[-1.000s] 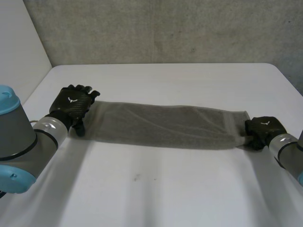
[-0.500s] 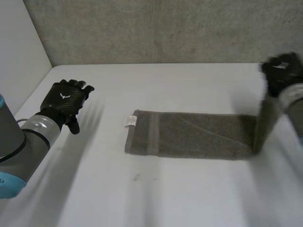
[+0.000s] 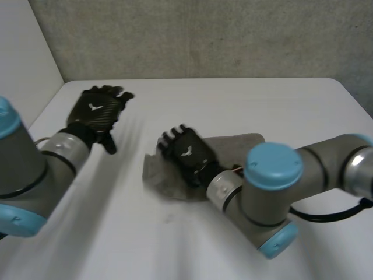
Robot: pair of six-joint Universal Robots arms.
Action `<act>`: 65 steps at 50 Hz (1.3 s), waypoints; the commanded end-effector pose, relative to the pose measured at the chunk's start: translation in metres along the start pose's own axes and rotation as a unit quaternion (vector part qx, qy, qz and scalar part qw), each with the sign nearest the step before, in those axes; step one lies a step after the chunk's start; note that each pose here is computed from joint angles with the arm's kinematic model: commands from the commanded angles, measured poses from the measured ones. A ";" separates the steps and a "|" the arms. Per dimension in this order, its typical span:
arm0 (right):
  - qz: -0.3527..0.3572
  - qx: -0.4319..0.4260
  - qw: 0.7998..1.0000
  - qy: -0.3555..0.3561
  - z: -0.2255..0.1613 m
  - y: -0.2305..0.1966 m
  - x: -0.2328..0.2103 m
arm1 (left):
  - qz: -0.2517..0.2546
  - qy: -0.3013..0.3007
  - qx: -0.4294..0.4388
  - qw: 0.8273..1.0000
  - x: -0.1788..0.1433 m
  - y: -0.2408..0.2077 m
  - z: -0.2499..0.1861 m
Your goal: Fold the towel.
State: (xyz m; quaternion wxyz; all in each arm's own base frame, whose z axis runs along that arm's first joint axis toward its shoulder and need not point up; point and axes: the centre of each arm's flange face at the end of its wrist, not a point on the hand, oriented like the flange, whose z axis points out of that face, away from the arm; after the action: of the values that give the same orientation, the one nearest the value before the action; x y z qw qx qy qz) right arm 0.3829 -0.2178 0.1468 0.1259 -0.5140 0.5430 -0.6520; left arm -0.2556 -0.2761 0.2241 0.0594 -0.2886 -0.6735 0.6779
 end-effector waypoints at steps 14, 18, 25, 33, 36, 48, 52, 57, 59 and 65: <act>0.189 -0.241 0.936 0.172 -0.098 0.087 0.084 | 0.003 0.072 -0.028 0.997 0.111 0.065 0.038; 0.176 -0.221 0.940 0.189 -0.095 0.089 0.091 | 0.031 0.065 -0.055 0.996 0.112 0.080 0.034; 0.090 -0.166 0.959 0.210 -0.079 0.074 0.108 | 0.041 0.066 -0.048 0.996 0.109 0.065 0.017; 0.014 -0.054 0.987 0.154 -0.035 -0.005 0.076 | 0.034 0.041 -0.004 0.999 0.092 0.022 -0.003; 0.012 -0.034 0.994 0.106 -0.021 -0.024 0.046 | 0.020 0.004 0.002 1.000 0.076 0.009 -0.009; 0.026 -0.004 0.994 -0.110 -0.012 -0.017 -0.068 | -0.018 -0.137 -0.027 0.990 0.013 0.011 -0.020; 0.030 0.004 0.990 -0.137 -0.011 -0.013 -0.076 | -0.018 -0.140 -0.027 0.990 0.009 0.012 -0.019; 0.038 0.012 0.993 -0.112 -0.009 -0.024 -0.061 | -0.023 -0.138 -0.015 0.990 0.010 0.006 -0.016; 0.049 0.015 0.995 -0.086 -0.010 -0.034 -0.047 | -0.028 -0.131 -0.006 0.991 0.012 0.002 -0.014; 0.155 0.000 0.986 0.058 -0.018 -0.045 0.034 | -0.062 -0.077 0.042 0.994 0.026 -0.020 -0.005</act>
State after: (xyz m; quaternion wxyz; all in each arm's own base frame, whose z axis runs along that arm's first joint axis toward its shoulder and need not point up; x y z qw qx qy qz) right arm 0.3985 -0.1823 0.1657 0.2034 -0.4974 0.5711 -0.6206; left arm -0.2634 -0.2594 0.2241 0.0065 -0.1819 -0.6811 0.7092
